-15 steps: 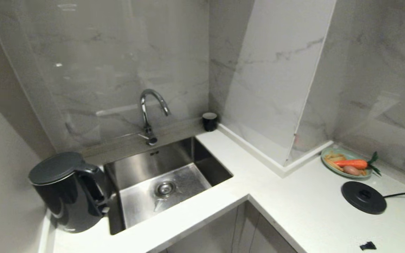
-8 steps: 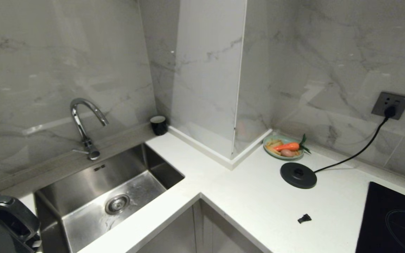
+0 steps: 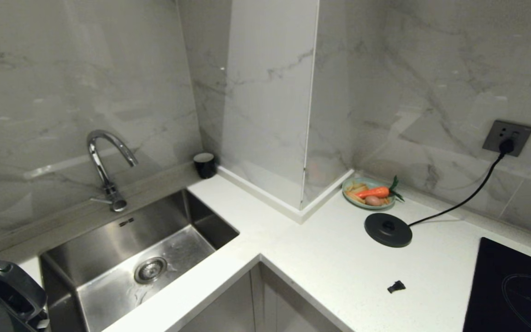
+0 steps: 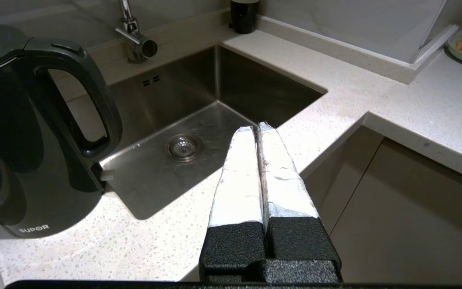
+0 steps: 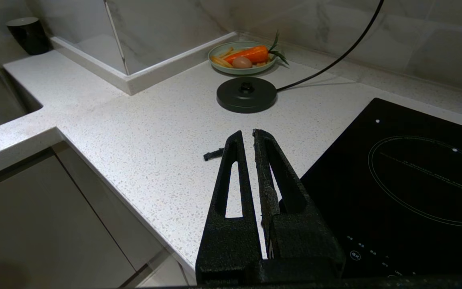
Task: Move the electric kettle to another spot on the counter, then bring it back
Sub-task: Grab the kettle
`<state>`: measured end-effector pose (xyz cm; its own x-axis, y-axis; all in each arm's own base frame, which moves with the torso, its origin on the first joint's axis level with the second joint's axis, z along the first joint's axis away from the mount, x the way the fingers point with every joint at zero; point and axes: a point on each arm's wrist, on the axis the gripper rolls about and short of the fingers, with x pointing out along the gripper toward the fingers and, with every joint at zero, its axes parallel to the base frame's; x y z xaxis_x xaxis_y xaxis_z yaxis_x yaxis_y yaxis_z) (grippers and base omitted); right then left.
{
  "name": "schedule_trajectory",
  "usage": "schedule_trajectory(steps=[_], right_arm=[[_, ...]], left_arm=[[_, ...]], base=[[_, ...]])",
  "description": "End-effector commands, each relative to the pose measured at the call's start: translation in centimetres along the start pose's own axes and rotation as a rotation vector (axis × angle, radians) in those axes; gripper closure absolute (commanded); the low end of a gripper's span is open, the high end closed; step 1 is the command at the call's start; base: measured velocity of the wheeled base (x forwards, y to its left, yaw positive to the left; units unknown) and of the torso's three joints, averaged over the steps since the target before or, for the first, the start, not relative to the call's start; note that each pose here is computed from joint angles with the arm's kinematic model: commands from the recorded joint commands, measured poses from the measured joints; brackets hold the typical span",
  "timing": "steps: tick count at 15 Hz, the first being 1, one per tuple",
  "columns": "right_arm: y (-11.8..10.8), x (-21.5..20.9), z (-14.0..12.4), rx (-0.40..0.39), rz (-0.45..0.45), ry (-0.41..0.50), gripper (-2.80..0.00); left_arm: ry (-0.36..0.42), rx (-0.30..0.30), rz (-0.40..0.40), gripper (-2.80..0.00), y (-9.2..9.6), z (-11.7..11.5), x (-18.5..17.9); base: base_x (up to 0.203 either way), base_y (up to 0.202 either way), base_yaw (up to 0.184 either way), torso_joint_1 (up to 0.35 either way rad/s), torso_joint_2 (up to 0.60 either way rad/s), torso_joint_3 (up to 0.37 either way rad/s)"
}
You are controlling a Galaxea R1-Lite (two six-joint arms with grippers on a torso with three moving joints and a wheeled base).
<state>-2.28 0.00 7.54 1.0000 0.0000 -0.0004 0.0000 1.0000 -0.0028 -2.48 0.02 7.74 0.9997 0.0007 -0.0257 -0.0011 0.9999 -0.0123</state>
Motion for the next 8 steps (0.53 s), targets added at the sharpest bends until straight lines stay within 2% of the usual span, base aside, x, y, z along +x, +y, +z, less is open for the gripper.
schedule_trajectory(steps=[1,2,3,4,8], right_arm=[[0.0,0.0,0.0,0.0,0.0,0.0,0.0],[0.0,0.0,0.0,-0.002,0.0,0.0,0.0],[0.0,0.0,0.0,-0.002,0.0,0.0,0.0],[0.0,0.0,0.0,-0.002,0.0,0.0,0.0],[0.0,0.0,0.0,0.0,0.0,0.001,0.0]], left_arm=[[0.0,-0.001,0.004,0.0,0.0,0.0,0.0],[-0.009,0.002,0.009,0.0,0.0,0.3,-0.1],[-0.043,0.001,0.007,0.0,0.0,1.6,-0.5],[-0.046,-0.001,0.006,0.0,0.0,2.9,-0.6],[0.134,-0.005,-0.003,0.0,-0.1,7.0,1.5]], base=[[0.0,0.0,0.0,0.0,0.0,0.0],[0.0,0.0,0.0,0.0,0.0,0.0],[0.0,0.0,0.0,0.0,0.0,0.0],[0.0,0.0,0.0,0.0,0.0,0.0],[0.0,0.0,0.0,0.0,0.0,0.0]])
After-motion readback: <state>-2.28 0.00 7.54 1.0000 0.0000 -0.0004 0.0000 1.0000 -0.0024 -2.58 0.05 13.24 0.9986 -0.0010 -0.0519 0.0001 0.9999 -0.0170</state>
